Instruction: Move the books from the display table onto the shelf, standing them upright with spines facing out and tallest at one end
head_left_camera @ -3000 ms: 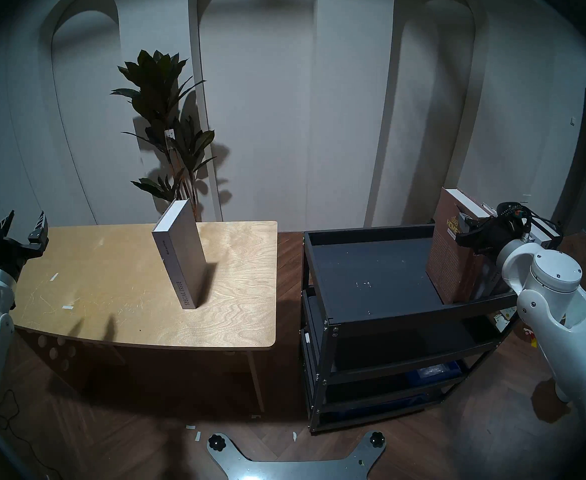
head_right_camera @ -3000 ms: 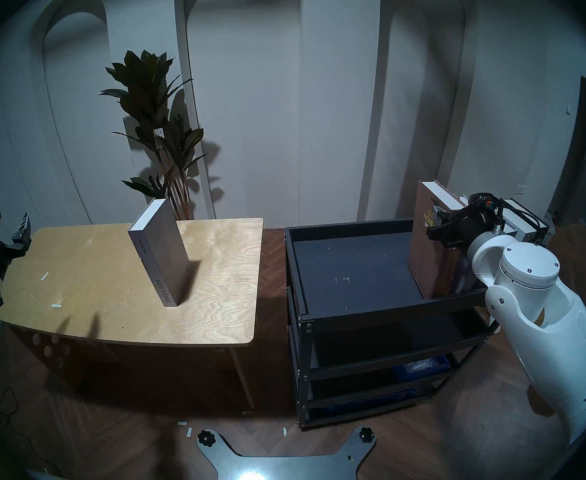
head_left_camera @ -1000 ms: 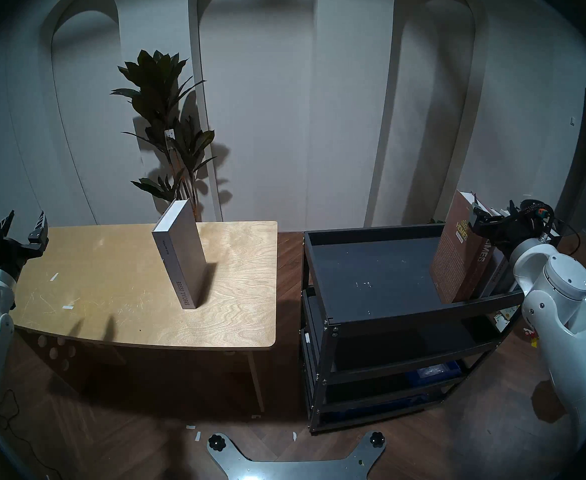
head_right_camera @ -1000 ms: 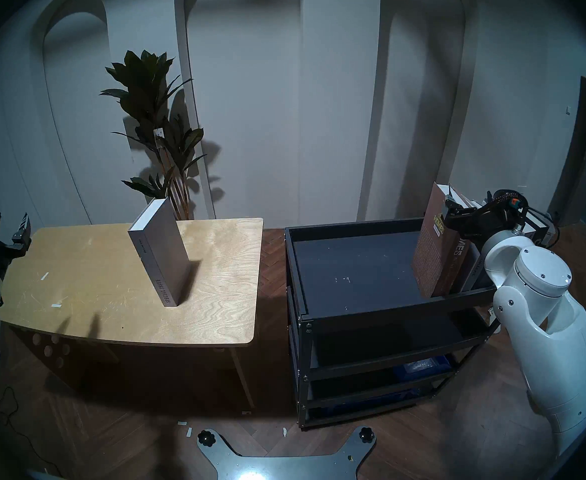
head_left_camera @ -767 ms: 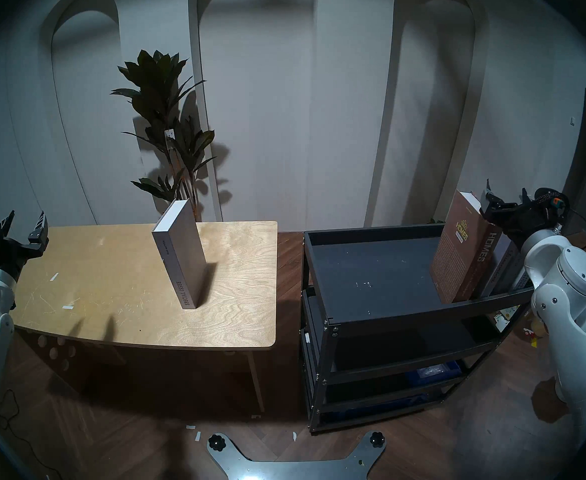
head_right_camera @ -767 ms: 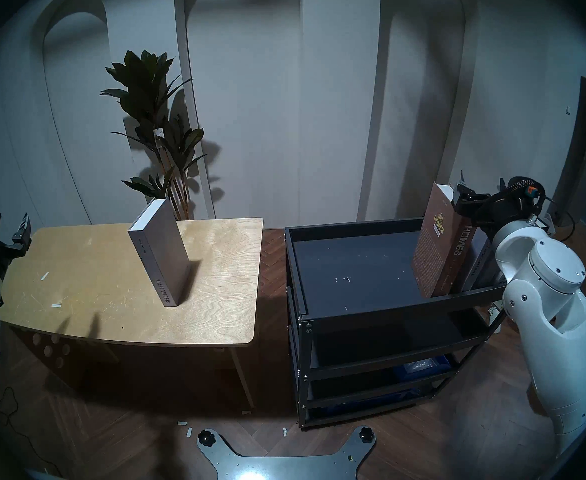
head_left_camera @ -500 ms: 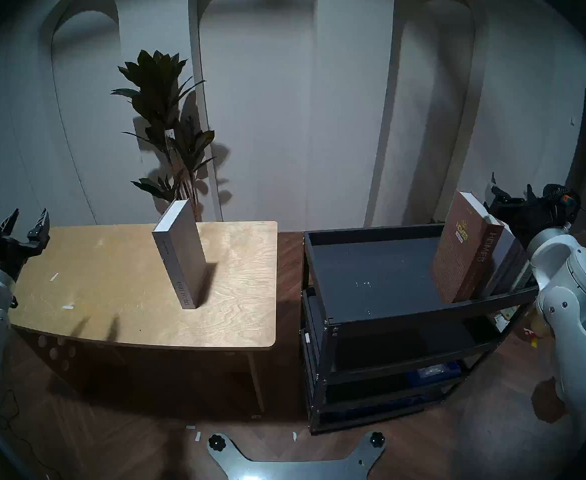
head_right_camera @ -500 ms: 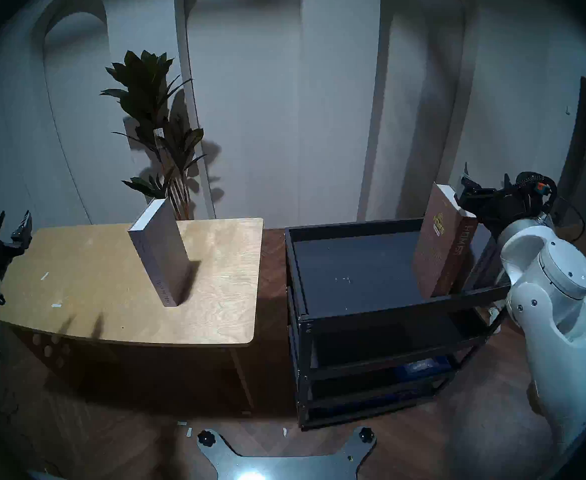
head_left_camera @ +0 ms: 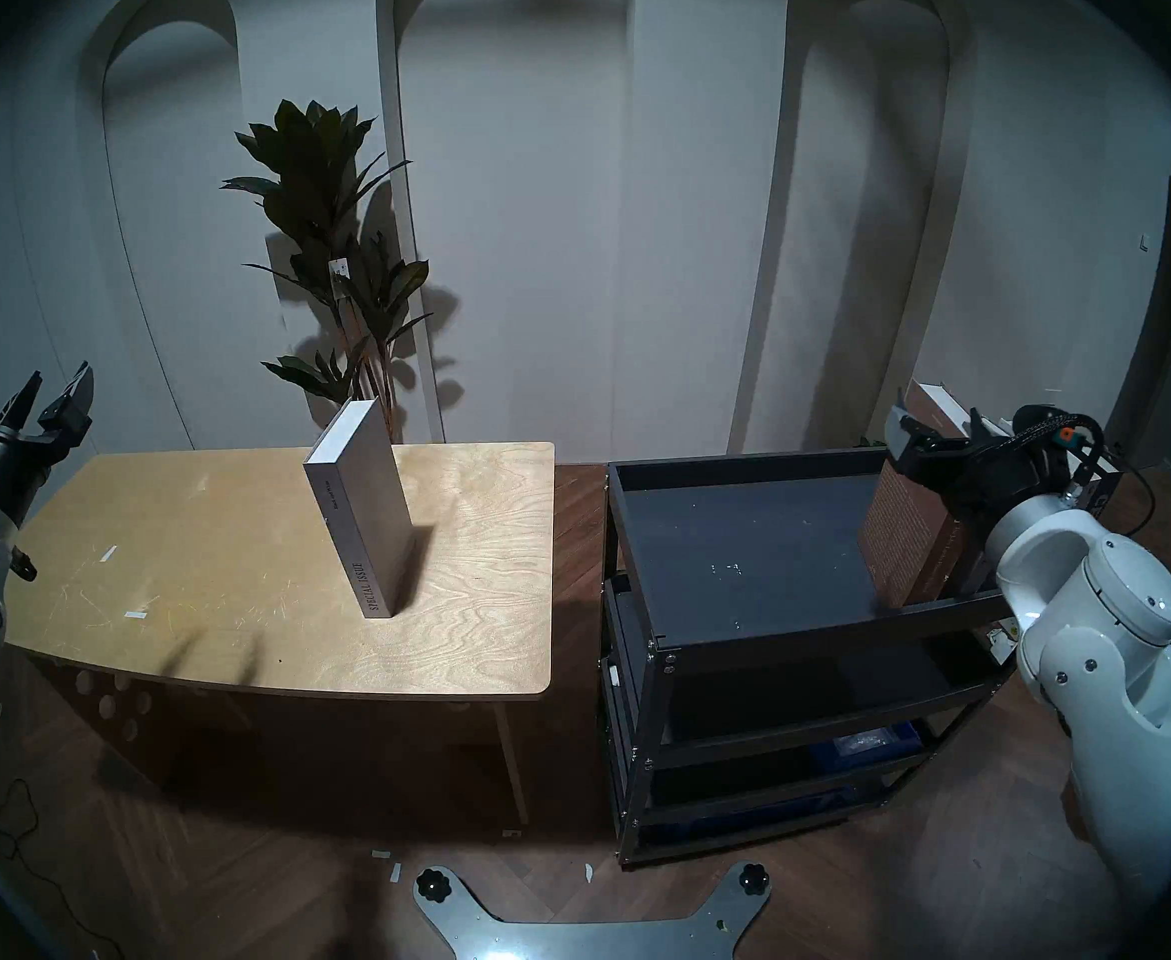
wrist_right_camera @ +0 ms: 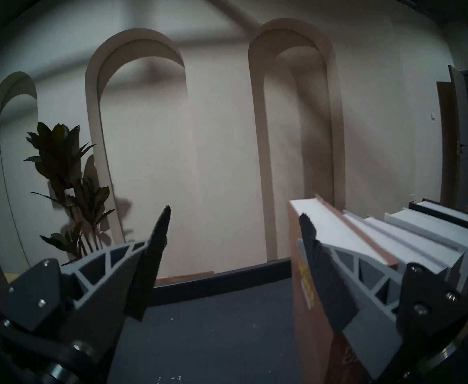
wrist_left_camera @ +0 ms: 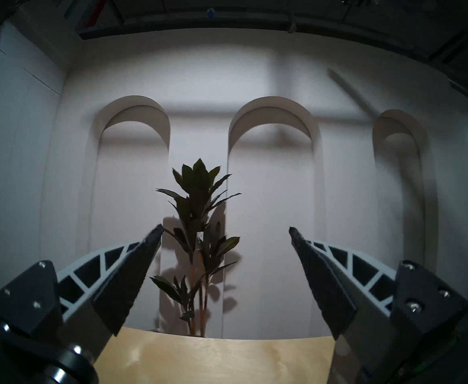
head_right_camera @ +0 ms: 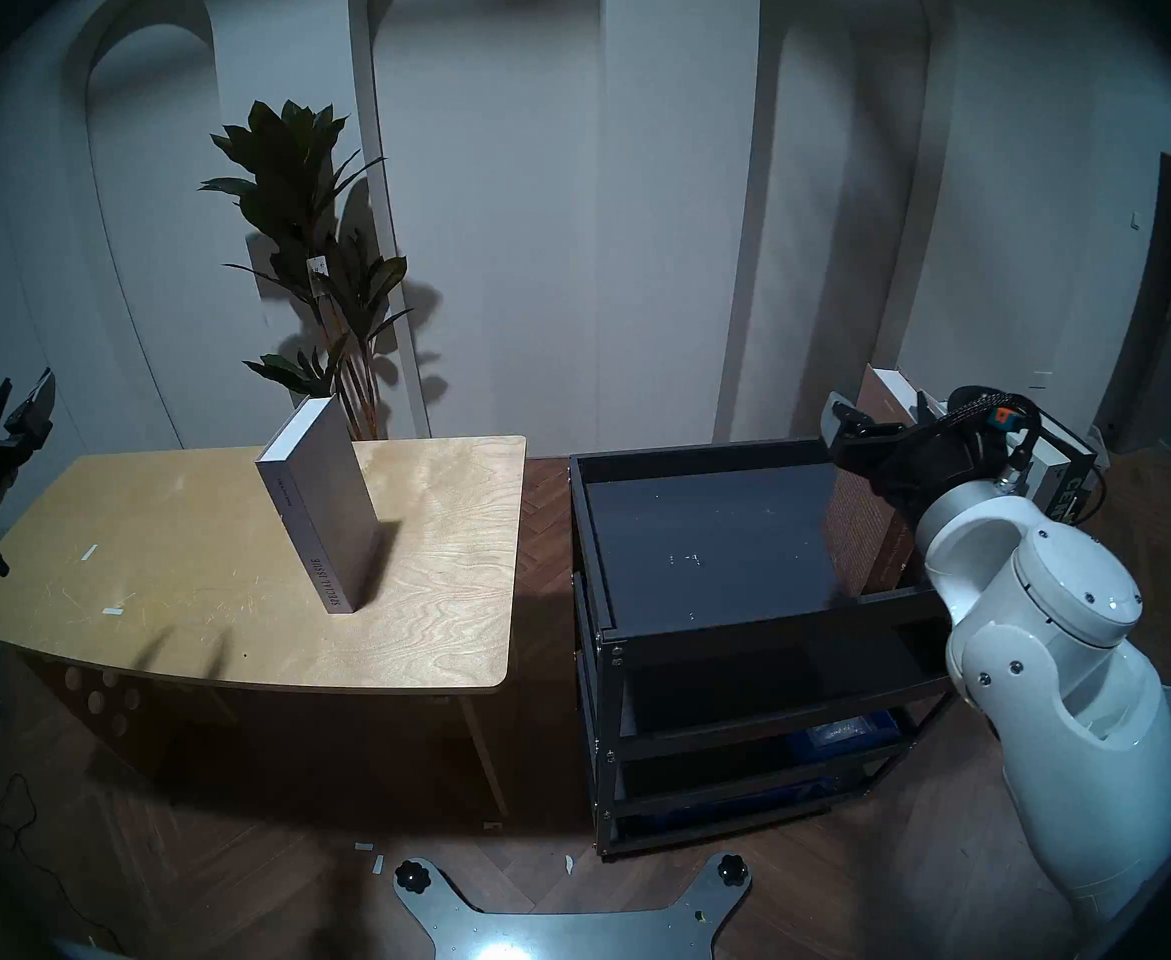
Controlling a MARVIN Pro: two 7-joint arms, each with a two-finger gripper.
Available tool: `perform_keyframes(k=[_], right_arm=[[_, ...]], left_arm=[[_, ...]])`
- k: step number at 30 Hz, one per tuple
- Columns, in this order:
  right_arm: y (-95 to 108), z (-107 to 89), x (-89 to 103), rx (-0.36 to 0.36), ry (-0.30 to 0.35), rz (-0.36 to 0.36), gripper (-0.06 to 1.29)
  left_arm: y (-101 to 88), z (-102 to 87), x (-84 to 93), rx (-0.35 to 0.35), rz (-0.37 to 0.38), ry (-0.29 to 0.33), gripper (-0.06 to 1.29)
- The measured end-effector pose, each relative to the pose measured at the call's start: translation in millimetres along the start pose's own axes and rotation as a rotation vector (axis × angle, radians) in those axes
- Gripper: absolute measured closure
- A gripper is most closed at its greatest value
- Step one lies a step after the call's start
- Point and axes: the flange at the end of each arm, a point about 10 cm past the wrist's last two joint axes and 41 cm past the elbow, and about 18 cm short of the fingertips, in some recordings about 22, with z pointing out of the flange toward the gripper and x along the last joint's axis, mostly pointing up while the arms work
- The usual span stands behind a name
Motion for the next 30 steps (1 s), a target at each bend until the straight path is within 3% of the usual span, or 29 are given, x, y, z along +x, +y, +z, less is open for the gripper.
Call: perform_keyframes(k=[9,16,23,26,30], right_arm=[[-32,2.1,-27.4,0.085,-0.061,0.002,0.00],[-48,14.9,-55.1,0.114,-0.103,-0.025,0.00],[-70,22.9,-72.8,0.144,-0.104,-0.058,0.00],[-86,25.7,-79.6,0.157,-0.094,-0.073,0.00],[-103,28.1,-85.8,0.168,-0.084,-0.086,0.00]], left_arm=[[30.2,-9.4,-2.5,-0.056,0.053,-0.070,0.00],[52.5,-16.7,-13.1,-0.075,0.086,-0.130,0.00],[81.5,-24.3,-28.8,-0.099,0.061,-0.194,0.00],[99.3,-27.9,-31.5,-0.120,0.037,-0.213,0.00],[109.5,-31.1,-32.2,-0.120,0.018,-0.226,0.00]])
